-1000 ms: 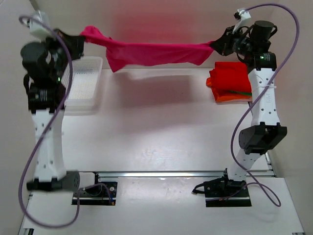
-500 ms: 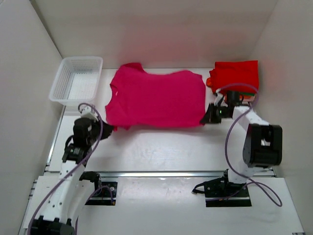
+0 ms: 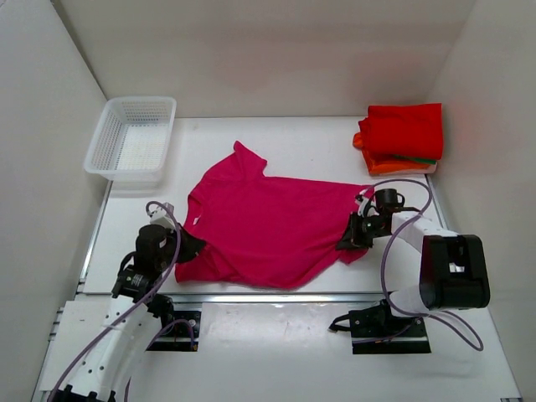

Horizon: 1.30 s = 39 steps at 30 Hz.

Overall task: Fold and stack the t-shirts
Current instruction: Flatten out the tshirt

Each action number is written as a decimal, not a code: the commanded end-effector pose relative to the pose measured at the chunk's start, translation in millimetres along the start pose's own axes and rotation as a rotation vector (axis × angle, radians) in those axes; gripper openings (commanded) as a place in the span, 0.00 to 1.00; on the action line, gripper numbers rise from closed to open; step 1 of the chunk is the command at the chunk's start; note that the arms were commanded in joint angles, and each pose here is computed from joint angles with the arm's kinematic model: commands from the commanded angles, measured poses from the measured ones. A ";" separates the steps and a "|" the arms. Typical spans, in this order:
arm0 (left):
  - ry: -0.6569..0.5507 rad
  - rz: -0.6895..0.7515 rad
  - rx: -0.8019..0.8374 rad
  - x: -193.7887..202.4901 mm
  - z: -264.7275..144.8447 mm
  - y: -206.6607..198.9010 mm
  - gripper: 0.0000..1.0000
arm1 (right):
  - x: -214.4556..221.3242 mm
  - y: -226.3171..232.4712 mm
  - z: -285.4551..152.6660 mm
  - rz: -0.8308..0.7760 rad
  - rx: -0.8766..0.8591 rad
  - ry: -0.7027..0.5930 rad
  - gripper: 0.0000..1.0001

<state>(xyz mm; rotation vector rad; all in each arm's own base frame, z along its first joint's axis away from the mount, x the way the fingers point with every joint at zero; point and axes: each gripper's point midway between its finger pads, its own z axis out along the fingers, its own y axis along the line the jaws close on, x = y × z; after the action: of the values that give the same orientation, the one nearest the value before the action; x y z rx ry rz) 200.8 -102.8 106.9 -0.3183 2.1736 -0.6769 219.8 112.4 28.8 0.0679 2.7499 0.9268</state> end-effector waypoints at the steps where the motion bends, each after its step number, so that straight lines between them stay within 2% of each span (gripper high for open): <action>1: -0.073 -0.002 0.039 -31.7 5.3 -16.2 0.00 | -60.3 20.5 -14.3 -0.140 -0.015 -0.136 0.00; 2: -0.104 0.011 0.025 -54.1 11.4 -17.0 0.00 | -73.8 18.7 -11.8 -0.138 -0.013 -0.139 0.00; 3: -0.078 0.035 0.006 -70.4 21.4 -18.8 0.00 | -104.0 23.4 -11.8 -0.164 -0.012 -0.155 0.00; 4: -0.119 0.038 -0.010 -97.1 25.8 -15.6 0.00 | -152.3 43.2 -26.8 -0.252 -0.026 -0.229 0.00; 5: -0.117 0.074 -0.011 -133.0 38.0 -24.8 0.00 | -167.4 39.9 -16.0 -0.239 -0.026 -0.186 0.00; 6: -0.156 0.121 -0.025 -184.0 47.5 -38.9 0.00 | -212.0 58.9 -22.0 -0.298 -0.031 -0.214 0.00; 7: -0.174 0.145 -0.060 -208.5 50.6 -40.2 0.00 | -266.2 100.2 -53.6 -0.410 -0.042 -0.321 0.00; 8: -0.256 0.178 -0.066 -270.8 49.4 -58.2 0.00 | -322.7 129.8 -83.0 -0.492 -0.035 -0.446 0.01; 9: -0.345 0.216 -0.011 -326.1 41.2 -94.6 0.00 | -336.5 128.5 -74.3 -0.482 -0.007 -0.424 0.01; 10: -0.517 0.240 0.018 -395.7 -6.0 -124.4 0.00 | -374.9 172.9 -118.2 -0.570 -0.024 -0.574 0.00; 11: -0.506 0.221 -0.014 -412.8 -2.0 -117.4 0.00 | -382.3 194.7 -151.7 -0.606 -0.069 -0.666 0.00; 12: -0.613 0.245 0.012 -454.5 -33.9 -145.0 0.00 | -383.8 210.5 -182.5 -0.611 -0.147 -0.756 0.00; 13: -0.665 0.262 0.006 -470.2 -63.7 -159.1 0.00 | -376.1 221.5 -203.3 -0.619 -0.196 -0.813 0.00; 14: -0.690 0.269 0.001 -470.0 -76.8 -166.6 0.00 | -369.2 215.1 -198.3 -0.603 -0.196 -0.807 0.00; 15: -0.711 0.281 -0.015 -463.2 -91.4 -167.7 0.00 | -363.4 228.2 -221.4 -0.641 -0.182 -0.872 0.00; 16: -0.657 0.279 -0.033 -444.3 -69.7 -154.8 0.00 | -354.3 229.7 -223.9 -0.654 -0.165 -0.877 0.00; 17: -0.722 0.299 0.002 -436.4 -98.8 -170.9 0.00 | -350.6 222.1 -219.3 -0.647 -0.164 -0.859 0.00; 18: -0.726 0.285 0.010 -412.9 -101.0 -163.3 0.00 | -343.5 222.2 -221.4 -0.650 -0.180 -0.842 0.00; 19: -0.651 0.236 -0.003 -382.4 -71.4 -136.7 0.00 | -336.9 219.3 -214.9 -0.644 -0.199 -0.810 0.00; 20: -0.747 0.240 0.033 -379.1 -105.4 -145.0 0.00 | -331.5 207.4 -202.0 -0.629 -0.182 -0.774 0.00; 24: -0.626 0.170 0.012 -300.2 -76.1 -105.3 0.00 | -309.3 173.9 -162.2 -0.616 -0.147 -0.690 0.00; 27: -0.529 0.137 0.013 -250.2 -52.5 -78.9 0.00 | -272.5 124.7 -106.4 -0.535 -0.080 -0.546 0.00; 30: -0.424 0.118 0.033 -193.7 -31.8 -65.7 0.00 | -228.9 79.2 -69.6 -0.436 -0.044 -0.467 0.00; 31: -0.387 0.115 0.041 -173.7 -27.0 -61.5 0.00 | -219.4 81.5 -71.0 -0.438 -0.057 -0.474 0.00; 33: -0.314 0.095 0.028 -137.5 -17.0 -47.0 0.00 | -179.3 55.6 -45.5 -0.322 -0.054 -0.415 0.00; 35: -0.242 0.065 0.013 -98.3 -6.8 -28.3 0.00 | -155.7 45.9 -38.3 -0.257 -0.045 -0.393 0.00; 39: -0.147 0.009 0.030 -55.5 3.2 -15.5 0.00 | -103.9 18.5 -14.5 -0.101 0.008 -0.279 0.00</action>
<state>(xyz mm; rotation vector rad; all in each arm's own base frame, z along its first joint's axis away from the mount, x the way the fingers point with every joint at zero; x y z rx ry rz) 244.0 -83.1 148.2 -0.3146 2.0417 -0.5824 304.2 107.3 51.5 0.0170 2.5825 0.8432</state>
